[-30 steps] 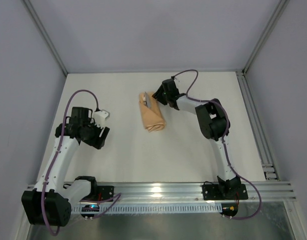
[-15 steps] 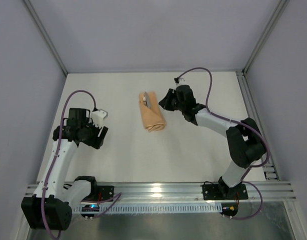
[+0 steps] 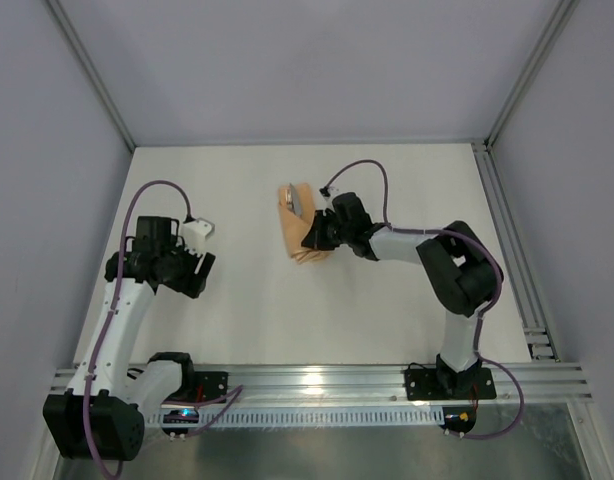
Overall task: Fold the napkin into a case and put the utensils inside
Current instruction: Smooth out the smaller rectangle-folded napkin at the center of the board, then reset both arms
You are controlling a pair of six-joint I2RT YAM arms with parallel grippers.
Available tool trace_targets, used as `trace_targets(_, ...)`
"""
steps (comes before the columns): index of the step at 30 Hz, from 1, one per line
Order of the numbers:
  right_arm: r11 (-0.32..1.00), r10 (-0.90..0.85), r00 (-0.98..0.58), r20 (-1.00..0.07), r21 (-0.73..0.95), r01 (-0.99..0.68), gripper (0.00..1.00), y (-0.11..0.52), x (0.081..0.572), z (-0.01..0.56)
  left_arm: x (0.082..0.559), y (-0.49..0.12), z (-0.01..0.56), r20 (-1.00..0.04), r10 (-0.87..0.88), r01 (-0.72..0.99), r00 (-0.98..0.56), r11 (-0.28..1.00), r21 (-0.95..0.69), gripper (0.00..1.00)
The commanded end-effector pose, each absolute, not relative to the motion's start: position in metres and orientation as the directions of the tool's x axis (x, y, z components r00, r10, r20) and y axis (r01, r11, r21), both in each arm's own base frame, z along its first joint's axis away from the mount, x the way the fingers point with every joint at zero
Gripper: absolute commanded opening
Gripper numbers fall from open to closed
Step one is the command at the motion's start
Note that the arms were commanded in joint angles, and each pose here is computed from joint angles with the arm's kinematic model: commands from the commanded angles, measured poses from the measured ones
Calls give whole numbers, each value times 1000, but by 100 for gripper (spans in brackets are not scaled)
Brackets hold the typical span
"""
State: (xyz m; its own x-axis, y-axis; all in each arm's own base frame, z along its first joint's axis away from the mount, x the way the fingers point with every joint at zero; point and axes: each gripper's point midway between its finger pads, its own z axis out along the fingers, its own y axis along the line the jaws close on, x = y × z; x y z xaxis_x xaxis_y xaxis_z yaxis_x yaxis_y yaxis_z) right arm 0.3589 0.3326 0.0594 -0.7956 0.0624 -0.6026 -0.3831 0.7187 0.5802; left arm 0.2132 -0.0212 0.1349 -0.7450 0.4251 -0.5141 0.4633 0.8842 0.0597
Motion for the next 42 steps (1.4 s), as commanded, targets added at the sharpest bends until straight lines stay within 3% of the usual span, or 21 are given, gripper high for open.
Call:
trace_targets(1, 715, 101, -786, -610, 594, -369, 3, 327, 369, 51, 213, -20, 138, -523, 431, 469, -735, 881, 66, 69)
trace_targets(4, 699, 117, -840, -530, 645, -310, 3, 317, 356, 17, 213, -20, 137, -523, 433, 471, -734, 880, 68, 69)
trace_targets(13, 707, 117, -842, -526, 640, -301, 3, 311, 351, 6, 212, -19, 137, -524, 432, 468, -734, 881, 71, 69)
trace_targets(23, 661, 58, -783, -620, 611, -435, 7, 318, 354, 70, 216, -11, 139, -526, 422, 437, -739, 894, 103, 69)
trace_targets(26, 640, 63, -735, -675, 592, -489, 23, 319, 356, 113, 219, -7, 141, -535, 415, 419, -736, 900, 122, 70)
trace_targets(27, 645, 56, -725, -686, 580, -498, 38, 317, 355, 122, 219, -5, 140, -532, 411, 409, -741, 904, 128, 70)
trace_targets(28, 646, 64, -707, -704, 569, -509, 44, 316, 358, 135, 220, -4, 140, -531, 411, 406, -741, 904, 133, 70)
trace_targets(29, 656, 77, -692, -718, 559, -507, 58, 310, 359, 149, 220, -1, 139, -524, 410, 394, -746, 907, 148, 70)
trace_targets(30, 668, 91, -683, -724, 554, -498, 58, 305, 362, 155, 220, 1, 139, -521, 404, 383, -752, 911, 154, 71)
trace_targets(31, 680, 105, -677, -728, 549, -485, 78, 300, 365, 160, 222, 4, 140, -524, 402, 372, -751, 913, 167, 72)
trace_targets(34, 773, 162, -655, -738, 508, -381, 93, 271, 375, 161, 223, 24, 140, -519, 347, 281, -781, 938, 205, 80)
trace_targets(37, 851, 207, -622, -755, 453, -267, 97, 239, 377, 158, 221, 36, 140, -523, 312, 219, -793, 947, 233, 88)
trace_targets(38, 866, 222, -602, -767, 439, -239, 98, 230, 376, 164, 219, 41, 139, -526, 300, 197, -796, 950, 243, 99)
trace_targets(42, 908, 276, -583, -764, 405, -101, 99, 187, 373, 160, 219, 62, 145, -546, 256, 87, -797, 945, 316, 99)
